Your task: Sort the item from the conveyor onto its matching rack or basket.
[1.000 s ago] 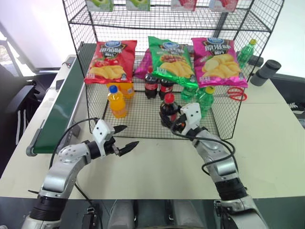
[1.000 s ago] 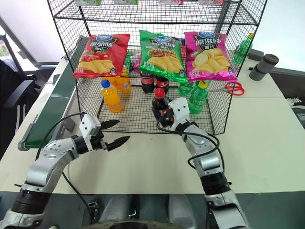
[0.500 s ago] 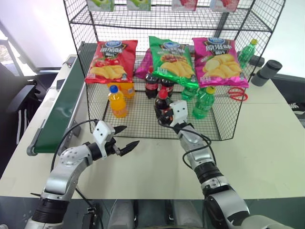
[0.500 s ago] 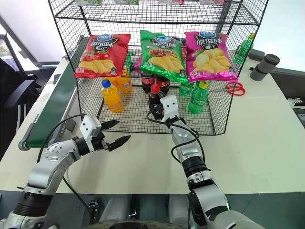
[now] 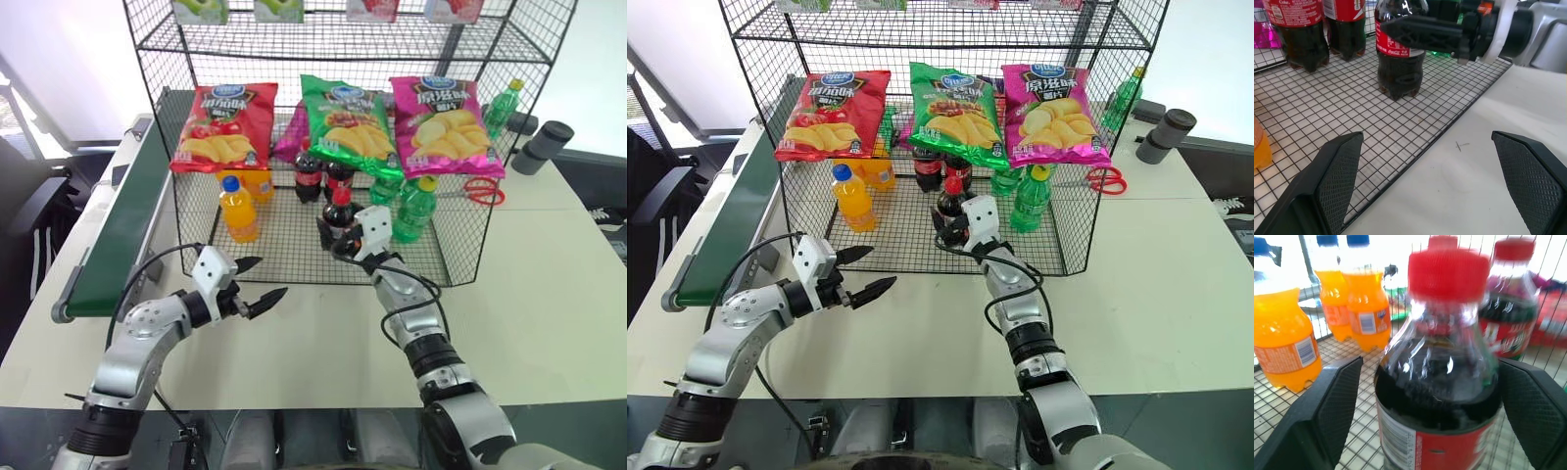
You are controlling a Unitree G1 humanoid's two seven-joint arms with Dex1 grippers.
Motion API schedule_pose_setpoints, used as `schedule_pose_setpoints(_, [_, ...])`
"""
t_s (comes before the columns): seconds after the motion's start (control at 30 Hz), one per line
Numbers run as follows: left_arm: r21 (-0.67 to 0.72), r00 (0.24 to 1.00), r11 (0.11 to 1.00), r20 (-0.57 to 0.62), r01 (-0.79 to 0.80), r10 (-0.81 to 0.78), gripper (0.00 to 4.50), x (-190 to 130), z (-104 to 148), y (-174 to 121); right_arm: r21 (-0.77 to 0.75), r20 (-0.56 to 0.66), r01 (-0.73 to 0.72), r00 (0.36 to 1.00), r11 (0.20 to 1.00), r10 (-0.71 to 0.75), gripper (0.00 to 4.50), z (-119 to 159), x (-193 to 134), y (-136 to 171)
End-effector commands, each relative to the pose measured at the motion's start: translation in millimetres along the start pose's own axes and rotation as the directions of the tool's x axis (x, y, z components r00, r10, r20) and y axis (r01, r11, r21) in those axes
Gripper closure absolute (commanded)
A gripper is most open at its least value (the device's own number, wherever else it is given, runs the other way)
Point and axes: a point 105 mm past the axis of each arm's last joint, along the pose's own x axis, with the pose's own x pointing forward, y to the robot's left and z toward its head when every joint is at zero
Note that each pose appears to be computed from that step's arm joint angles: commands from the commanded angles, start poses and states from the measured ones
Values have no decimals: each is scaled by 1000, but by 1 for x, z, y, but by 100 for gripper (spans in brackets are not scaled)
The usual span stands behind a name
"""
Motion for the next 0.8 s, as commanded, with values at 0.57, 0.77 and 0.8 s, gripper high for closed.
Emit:
schedule_pose_setpoints(0.57, [40,998,998,-19,-53,54,0,-19,6,22,-24,-217,-208,956,978,198,6,54,-158,-39])
schedule_pose_setpoints(0.77, [52,997,996,-26,-69,70,0,-23,6,26,-21,-231,-184,957,983,175,6,55,-162,-42])
schedule_pose_setpoints(0.8, [54,997,996,-26,-70,72,0,-23,6,27,-21,-228,-184,958,983,174,6,56,-161,-42])
